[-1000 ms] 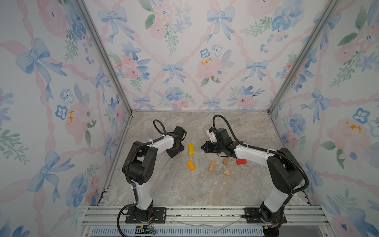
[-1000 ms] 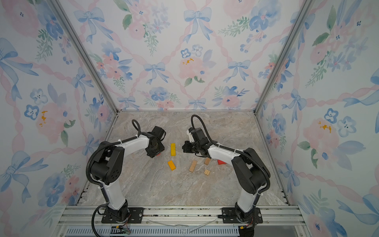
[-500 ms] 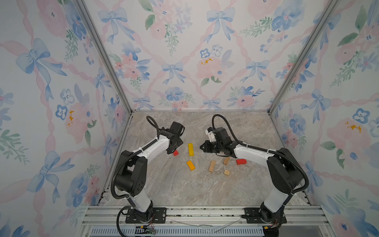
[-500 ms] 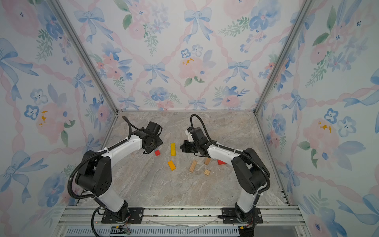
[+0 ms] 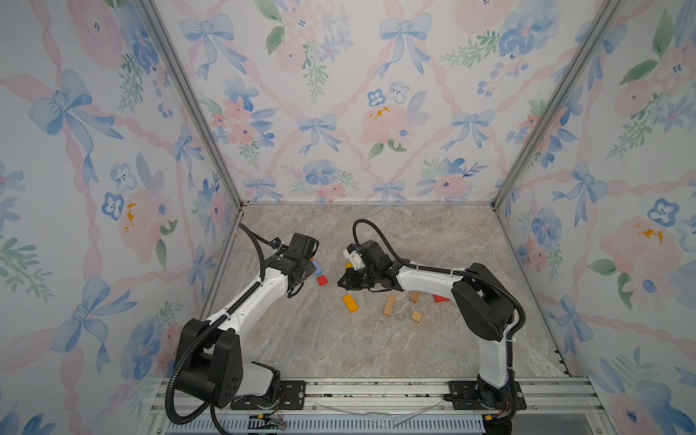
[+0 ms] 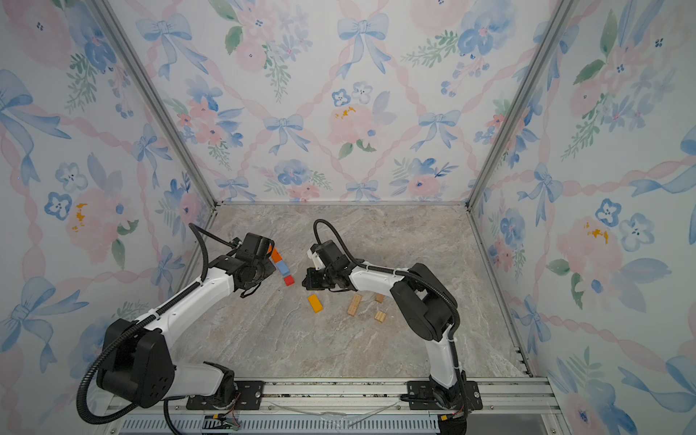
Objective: Assemble the letter v with building blocks
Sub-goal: Assemble the building block at the center of the board.
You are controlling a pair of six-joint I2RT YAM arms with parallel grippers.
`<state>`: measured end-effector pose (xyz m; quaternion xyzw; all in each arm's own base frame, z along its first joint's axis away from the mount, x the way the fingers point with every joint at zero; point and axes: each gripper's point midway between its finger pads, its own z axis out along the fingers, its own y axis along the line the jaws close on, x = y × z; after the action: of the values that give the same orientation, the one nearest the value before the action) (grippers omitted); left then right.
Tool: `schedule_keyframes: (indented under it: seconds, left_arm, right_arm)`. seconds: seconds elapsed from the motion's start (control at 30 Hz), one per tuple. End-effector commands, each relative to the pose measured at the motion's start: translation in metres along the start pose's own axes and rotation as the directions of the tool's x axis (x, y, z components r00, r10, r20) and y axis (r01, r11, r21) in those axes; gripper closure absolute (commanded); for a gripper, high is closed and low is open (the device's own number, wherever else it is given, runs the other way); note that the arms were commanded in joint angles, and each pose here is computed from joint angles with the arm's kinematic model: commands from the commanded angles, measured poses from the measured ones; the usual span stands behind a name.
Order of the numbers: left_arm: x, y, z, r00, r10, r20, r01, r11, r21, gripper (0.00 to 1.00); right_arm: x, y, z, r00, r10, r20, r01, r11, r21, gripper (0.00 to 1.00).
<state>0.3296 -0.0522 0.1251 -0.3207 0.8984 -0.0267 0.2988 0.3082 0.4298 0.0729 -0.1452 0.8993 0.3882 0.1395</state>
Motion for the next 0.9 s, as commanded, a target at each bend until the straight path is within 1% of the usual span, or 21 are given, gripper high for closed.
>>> schedule_keyframes:
  seconds: [0.0, 0.17, 0.33, 0.67, 0.87]
  left_arm:
    - [0.001, 0.004, -0.001, 0.999, 0.038, 0.01, -0.038, 0.997, 0.06, 0.72]
    - [0.012, 0.01, 0.008, 0.999, 0.03, -0.021, -0.027, 0.991, 0.135, 0.74]
    - [0.036, 0.02, 0.027, 0.992, 0.016, -0.126, 0.008, 0.981, 0.194, 0.75]
    - [0.058, 0.026, 0.047, 0.978, 0.02, -0.207, 0.028, 0.974, 0.227, 0.77]
    - [0.067, 0.03, 0.056, 0.97, 0.008, -0.241, 0.044, 0.977, 0.21, 0.78]
  right_arm:
    - [0.012, 0.01, 0.015, 0.998, 0.013, -0.062, -0.013, 1.0, -0.011, 1.0]
    - [0.017, 0.01, 0.034, 0.995, 0.021, -0.097, -0.021, 1.0, -0.003, 1.0]
    - [0.016, 0.004, 0.044, 0.993, 0.03, -0.112, -0.027, 0.999, 0.025, 1.0]
    - [0.012, -0.008, 0.062, 0.991, 0.053, -0.123, -0.045, 0.997, 0.061, 1.0]
    - [0.009, -0.02, 0.065, 0.991, 0.069, -0.112, -0.059, 0.994, 0.089, 1.0]
